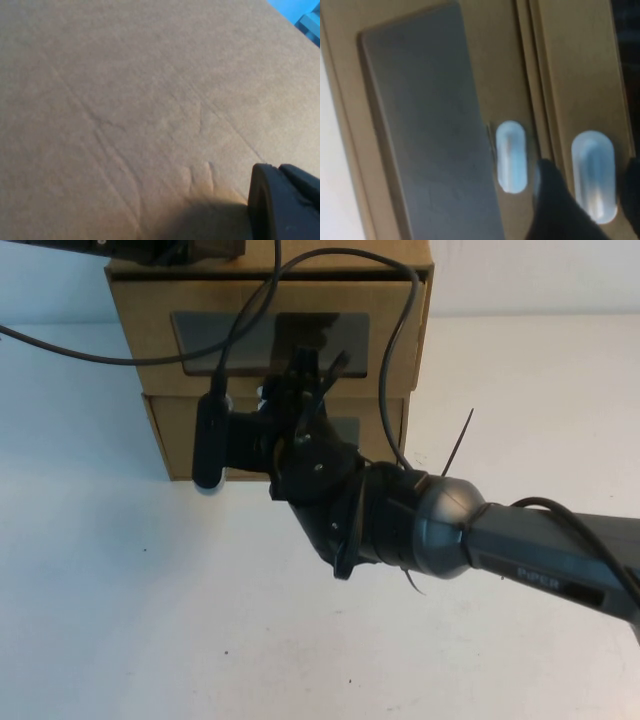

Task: Open the shoe box
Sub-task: 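Pull the top drawer of the cardboard box fully open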

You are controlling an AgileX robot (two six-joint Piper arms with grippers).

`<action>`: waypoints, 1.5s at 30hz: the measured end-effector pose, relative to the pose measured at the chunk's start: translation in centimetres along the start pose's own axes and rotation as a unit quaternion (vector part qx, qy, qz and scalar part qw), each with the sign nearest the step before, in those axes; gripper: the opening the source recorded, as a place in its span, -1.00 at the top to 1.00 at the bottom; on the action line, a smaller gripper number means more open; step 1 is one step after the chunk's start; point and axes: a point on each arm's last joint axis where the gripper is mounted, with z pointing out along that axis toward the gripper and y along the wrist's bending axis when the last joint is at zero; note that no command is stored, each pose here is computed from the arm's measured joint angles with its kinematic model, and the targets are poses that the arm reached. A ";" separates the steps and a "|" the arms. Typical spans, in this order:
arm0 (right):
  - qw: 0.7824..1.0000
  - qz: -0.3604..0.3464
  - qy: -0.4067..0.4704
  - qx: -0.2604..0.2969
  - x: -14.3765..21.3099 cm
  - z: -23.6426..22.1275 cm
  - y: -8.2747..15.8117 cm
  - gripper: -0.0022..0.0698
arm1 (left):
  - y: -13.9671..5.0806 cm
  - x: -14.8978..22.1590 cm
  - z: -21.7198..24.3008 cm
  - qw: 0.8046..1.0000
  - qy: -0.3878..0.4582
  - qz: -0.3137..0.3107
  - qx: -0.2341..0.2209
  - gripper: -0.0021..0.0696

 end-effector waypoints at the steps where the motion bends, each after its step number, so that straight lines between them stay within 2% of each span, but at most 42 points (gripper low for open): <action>1: 1.000 0.001 0.001 0.000 0.2 0.1 -0.1 0.18 | 0.0 0.0 0.0 1.000 0.000 0.000 0.000 0.95; 5: 1.000 0.003 0.004 -0.001 0.8 0.5 -0.4 0.25 | 0.0 0.0 0.0 1.000 0.000 0.000 0.000 0.95; 13: 1.000 -0.002 -0.010 -0.006 0.8 0.7 -0.6 0.63 | 0.0 0.0 0.0 1.000 0.000 0.000 0.000 0.95; 29: 1.000 -0.002 -0.011 -0.006 0.8 0.7 -0.6 0.63 | 0.2 0.4 0.3 1.000 0.013 -0.006 0.008 0.95; 41: 1.000 -0.002 -0.009 -0.003 0.6 0.6 -0.5 0.63 | 0.6 0.7 1.1 0.999 0.025 -0.035 0.019 0.95; 45: 1.000 -0.024 -0.004 -0.008 0.6 0.3 0.1 0.63 | 0.7 0.8 1.2 0.999 0.028 -0.041 0.019 0.95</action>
